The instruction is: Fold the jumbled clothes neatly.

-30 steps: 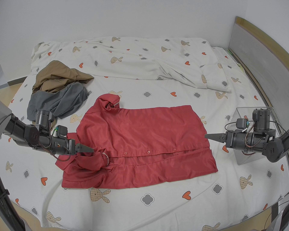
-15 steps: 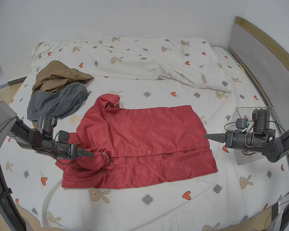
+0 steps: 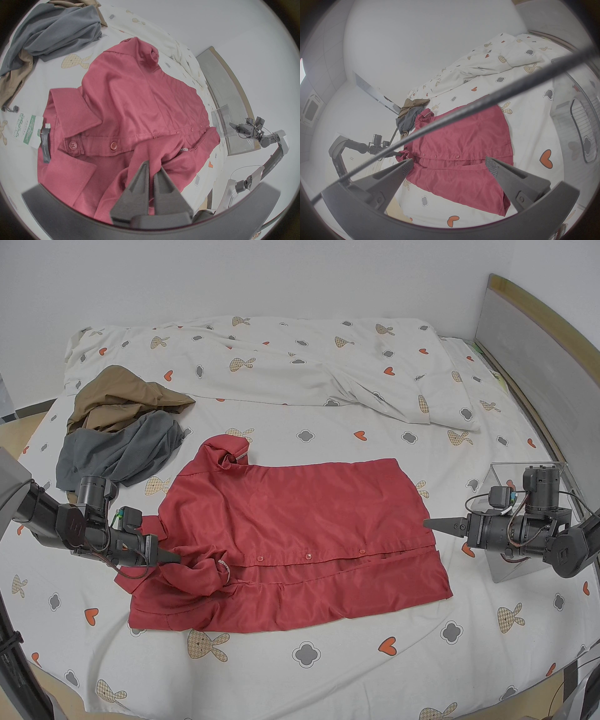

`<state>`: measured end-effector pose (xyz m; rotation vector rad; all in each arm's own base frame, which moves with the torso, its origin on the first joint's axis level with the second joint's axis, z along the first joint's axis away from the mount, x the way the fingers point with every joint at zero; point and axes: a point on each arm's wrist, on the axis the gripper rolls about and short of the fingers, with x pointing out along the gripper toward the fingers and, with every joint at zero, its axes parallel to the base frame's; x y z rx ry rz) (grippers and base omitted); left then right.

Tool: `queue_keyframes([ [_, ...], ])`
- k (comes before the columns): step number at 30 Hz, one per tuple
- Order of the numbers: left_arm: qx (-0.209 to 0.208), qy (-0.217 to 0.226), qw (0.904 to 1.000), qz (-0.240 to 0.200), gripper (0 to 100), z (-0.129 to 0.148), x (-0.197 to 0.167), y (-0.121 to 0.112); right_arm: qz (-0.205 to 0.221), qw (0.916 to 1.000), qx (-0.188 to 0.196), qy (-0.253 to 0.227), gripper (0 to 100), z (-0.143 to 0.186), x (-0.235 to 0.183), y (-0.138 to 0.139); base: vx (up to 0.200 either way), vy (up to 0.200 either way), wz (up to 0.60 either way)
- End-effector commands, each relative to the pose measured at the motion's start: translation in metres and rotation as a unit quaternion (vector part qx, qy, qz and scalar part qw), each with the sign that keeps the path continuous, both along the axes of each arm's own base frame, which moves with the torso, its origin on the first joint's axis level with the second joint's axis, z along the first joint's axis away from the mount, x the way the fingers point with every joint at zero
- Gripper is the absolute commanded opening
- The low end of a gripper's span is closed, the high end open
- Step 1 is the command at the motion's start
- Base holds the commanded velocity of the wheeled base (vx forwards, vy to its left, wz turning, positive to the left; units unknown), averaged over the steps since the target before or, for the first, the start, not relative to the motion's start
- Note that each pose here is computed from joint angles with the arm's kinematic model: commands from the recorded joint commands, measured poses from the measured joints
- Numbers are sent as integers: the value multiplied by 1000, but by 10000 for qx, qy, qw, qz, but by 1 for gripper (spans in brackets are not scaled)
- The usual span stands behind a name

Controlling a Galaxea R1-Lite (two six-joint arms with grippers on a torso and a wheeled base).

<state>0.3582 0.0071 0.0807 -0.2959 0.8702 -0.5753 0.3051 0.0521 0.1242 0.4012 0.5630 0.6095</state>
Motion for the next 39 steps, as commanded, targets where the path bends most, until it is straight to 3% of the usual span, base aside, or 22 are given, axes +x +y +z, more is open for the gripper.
queue_keyframes([
  [1,41,-231,9997,36,0,14,1,1,12,10000,2,-14,100,0,0,1,0,0,0],
  [15,242,-564,9979,198,0,26,22,3,12,10000,1,-6,100,0,-1,1,0,0,0],
  [27,314,-379,9988,59,0,21,-8,-2,12,10000,1,-6,100,0,-1,1,0,0,0],
  [39,328,-519,9981,78,0,17,-1,-1,15,10000,-6,4,100,0,-1,1,0,0,0],
])
